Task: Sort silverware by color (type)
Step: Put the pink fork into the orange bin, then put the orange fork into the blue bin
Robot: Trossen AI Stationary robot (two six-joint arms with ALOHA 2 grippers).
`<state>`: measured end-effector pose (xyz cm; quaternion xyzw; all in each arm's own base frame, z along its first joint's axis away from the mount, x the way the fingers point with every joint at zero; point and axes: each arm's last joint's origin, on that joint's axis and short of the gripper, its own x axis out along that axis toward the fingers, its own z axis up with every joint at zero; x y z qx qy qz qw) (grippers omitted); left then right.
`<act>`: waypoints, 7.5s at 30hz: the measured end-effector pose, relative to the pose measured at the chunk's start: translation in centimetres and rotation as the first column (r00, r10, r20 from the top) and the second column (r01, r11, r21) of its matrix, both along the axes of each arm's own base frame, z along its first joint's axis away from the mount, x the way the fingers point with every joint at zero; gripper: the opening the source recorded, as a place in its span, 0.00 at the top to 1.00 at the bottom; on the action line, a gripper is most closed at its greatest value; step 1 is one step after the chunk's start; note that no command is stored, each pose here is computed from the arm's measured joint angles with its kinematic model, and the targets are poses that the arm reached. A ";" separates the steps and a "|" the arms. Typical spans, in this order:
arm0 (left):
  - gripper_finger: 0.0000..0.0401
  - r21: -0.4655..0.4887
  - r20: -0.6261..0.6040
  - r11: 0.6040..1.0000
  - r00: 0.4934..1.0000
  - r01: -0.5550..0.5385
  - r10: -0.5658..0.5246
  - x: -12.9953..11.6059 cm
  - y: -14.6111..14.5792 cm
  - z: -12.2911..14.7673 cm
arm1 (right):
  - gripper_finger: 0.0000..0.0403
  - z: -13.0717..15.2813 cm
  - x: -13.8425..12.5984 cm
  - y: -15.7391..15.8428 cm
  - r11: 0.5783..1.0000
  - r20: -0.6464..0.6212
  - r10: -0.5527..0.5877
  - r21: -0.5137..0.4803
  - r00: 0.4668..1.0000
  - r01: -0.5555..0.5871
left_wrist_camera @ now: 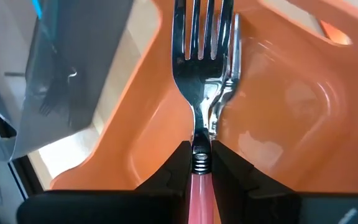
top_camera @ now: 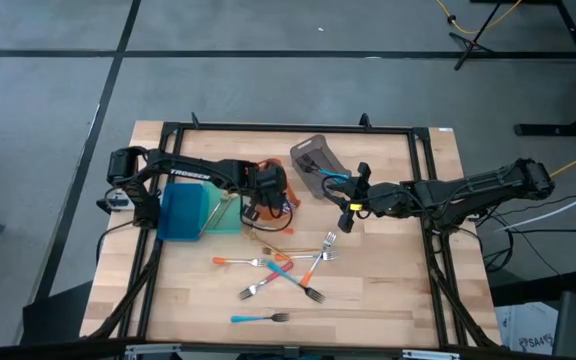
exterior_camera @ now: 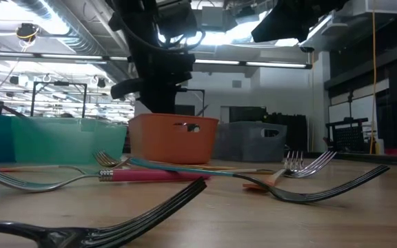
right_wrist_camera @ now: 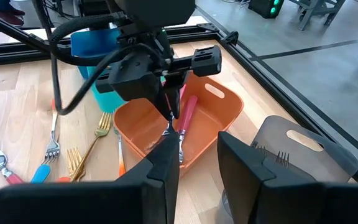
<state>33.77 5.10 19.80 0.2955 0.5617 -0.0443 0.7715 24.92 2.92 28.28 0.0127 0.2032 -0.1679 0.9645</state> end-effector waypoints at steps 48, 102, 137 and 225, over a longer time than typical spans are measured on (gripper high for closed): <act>0.74 0.119 0.034 0.992 0.999 -0.044 0.040 0.4 -0.7 0.3 | 0.75 0.0 0.0 0.0 1.000 0.000 0.000 0.000 1.000 0.000; 0.74 -0.463 -0.052 0.775 0.887 -0.429 0.460 -0.1 -14.4 7.5 | 0.75 0.0 0.0 0.0 1.000 -0.001 0.000 0.000 1.000 0.000; 0.74 -0.420 -0.176 0.701 0.810 -0.576 0.559 -5.3 -17.1 -4.3 | 0.75 0.0 0.0 0.0 1.000 0.000 0.000 0.000 1.000 0.000; 0.99 -0.223 0.033 0.644 0.655 -0.732 0.755 -12.2 -13.1 12.8 | 0.75 0.0 0.0 0.0 1.000 -0.002 0.000 0.000 1.000 0.000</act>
